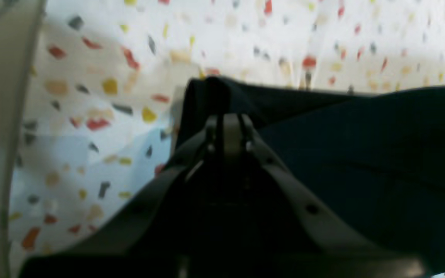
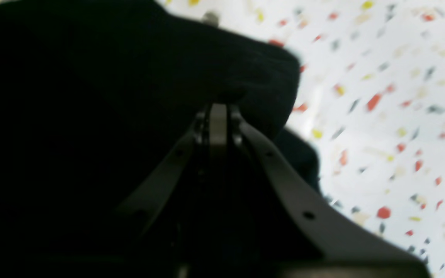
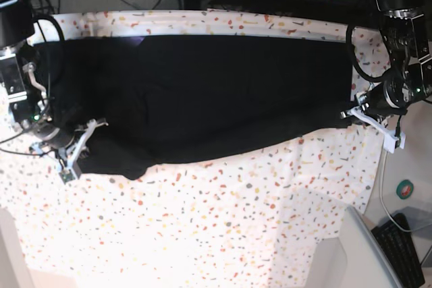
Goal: Layout the t-shirt on the table in an organized manner, then fold the t-shirt properly
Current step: 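Lay the folded hem over the collar edge with both grippers and release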
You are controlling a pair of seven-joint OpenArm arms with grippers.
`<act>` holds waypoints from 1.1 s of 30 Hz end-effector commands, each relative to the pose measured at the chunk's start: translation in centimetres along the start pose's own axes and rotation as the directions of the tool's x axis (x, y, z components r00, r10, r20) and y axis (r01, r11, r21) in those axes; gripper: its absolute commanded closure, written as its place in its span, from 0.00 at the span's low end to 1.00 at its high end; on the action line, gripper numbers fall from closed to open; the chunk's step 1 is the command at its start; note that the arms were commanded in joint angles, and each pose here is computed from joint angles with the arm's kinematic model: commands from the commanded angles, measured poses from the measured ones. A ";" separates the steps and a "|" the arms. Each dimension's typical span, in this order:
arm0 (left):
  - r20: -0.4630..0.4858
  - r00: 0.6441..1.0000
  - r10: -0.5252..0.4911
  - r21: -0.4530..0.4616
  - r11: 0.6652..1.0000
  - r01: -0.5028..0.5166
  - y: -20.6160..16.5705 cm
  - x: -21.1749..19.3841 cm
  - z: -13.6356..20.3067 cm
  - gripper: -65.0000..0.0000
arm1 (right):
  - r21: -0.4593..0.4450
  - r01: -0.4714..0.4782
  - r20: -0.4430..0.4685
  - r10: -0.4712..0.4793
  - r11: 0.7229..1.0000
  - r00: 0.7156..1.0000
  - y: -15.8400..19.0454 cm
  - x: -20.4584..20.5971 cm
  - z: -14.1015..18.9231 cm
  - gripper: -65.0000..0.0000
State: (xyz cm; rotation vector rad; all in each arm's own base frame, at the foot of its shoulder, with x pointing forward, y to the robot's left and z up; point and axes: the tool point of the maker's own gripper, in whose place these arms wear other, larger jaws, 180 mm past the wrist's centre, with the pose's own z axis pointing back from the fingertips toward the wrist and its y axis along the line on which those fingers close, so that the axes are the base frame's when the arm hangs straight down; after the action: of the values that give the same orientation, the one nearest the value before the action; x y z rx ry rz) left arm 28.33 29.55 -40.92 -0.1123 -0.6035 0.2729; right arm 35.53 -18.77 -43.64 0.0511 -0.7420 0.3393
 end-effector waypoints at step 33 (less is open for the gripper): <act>-0.044 0.990 -0.134 0.121 0.983 0.138 3.0 -2.3 -0.8 1.00 | -0.010 0.173 -0.086 -0.173 0.985 0.981 2.4 -6.1 3.3 1.00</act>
State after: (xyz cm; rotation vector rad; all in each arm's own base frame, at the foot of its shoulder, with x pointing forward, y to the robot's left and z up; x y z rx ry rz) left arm 24.93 31.36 -44.78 0.0391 -0.4996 0.1888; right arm 27.32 -18.23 -46.48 0.1093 -0.6049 0.1777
